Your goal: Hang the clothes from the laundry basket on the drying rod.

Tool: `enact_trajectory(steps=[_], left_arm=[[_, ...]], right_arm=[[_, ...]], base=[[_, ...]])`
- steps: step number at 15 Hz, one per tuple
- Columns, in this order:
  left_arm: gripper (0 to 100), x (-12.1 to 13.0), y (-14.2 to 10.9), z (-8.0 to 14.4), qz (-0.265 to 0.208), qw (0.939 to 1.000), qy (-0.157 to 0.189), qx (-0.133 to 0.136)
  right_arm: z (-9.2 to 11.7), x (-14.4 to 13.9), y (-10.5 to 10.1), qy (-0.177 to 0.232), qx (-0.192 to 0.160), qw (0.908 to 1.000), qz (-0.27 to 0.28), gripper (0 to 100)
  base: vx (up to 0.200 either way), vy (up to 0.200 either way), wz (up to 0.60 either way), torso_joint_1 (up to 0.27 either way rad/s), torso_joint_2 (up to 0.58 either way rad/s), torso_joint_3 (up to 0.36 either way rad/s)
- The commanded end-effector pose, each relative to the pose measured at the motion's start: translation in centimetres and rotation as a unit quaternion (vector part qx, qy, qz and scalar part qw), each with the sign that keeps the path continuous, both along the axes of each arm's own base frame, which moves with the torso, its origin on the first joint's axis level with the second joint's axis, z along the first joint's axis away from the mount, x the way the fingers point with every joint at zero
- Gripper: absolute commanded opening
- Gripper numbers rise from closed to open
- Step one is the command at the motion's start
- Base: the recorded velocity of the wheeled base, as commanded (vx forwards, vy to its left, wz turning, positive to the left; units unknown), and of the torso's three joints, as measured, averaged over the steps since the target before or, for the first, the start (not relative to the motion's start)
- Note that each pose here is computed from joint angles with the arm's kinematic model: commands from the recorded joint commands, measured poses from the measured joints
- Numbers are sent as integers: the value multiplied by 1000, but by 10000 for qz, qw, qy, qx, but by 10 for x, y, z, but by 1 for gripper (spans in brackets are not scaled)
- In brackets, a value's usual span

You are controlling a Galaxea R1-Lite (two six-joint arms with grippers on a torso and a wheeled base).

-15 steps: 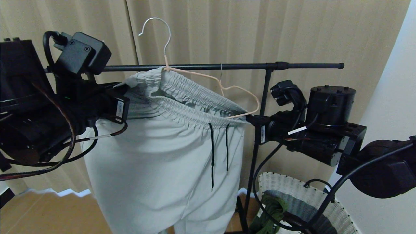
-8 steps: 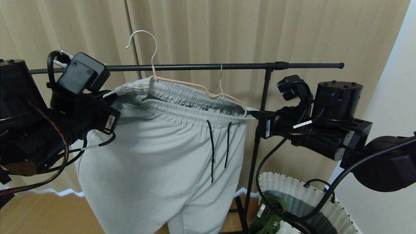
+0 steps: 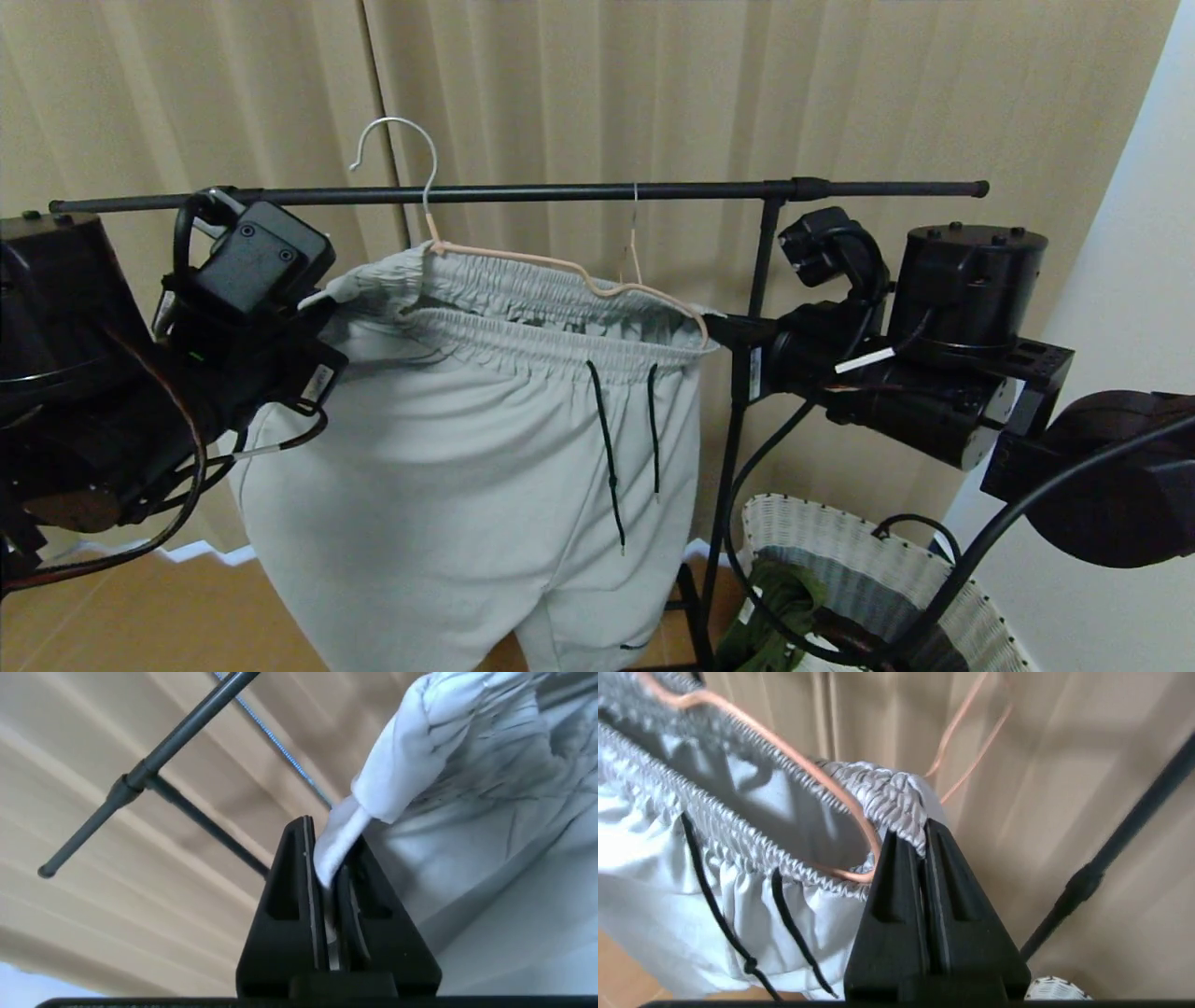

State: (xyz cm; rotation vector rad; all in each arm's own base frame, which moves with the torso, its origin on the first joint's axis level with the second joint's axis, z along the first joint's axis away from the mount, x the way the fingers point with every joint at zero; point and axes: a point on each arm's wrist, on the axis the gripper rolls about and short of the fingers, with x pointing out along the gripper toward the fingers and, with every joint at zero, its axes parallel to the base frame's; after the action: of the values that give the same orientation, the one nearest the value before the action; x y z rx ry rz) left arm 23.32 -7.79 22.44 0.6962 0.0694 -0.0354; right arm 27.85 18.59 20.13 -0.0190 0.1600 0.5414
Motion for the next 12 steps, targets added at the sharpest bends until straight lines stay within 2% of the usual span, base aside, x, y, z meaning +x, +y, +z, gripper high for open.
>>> enact_trajectory(steps=[1,3,4,7,9,12], left_arm=[[0,1,-1,-2,-39,10000,34,1],[0,4,-3,-1,-38,10000,-60,-56],[0,6,-3,0,-30,9997,-218,-114],[0,7,-5,3,-23,9990,-405,-183],[0,6,-9,1,-108,9991,-375,-175],[0,5,-10,2,-146,9990,-381,-180]], right_arm=[[5,-14,12,-82,9,9995,295,0],[0,-25,12,-145,-252,9986,450,0],[-6,-29,10,-125,-388,9981,469,100],[-11,-38,2,-269,-591,9966,511,100],[-3,-41,-1,-662,-641,9942,551,100],[-2,-42,-1,-720,-643,9937,575,100]], base=[[0,0,0,0,0,0],[0,0,0,0,0,0],[0,0,0,0,0,0],[0,0,0,0,0,0],[0,0,0,0,0,0],[0,0,0,0,0,0]])
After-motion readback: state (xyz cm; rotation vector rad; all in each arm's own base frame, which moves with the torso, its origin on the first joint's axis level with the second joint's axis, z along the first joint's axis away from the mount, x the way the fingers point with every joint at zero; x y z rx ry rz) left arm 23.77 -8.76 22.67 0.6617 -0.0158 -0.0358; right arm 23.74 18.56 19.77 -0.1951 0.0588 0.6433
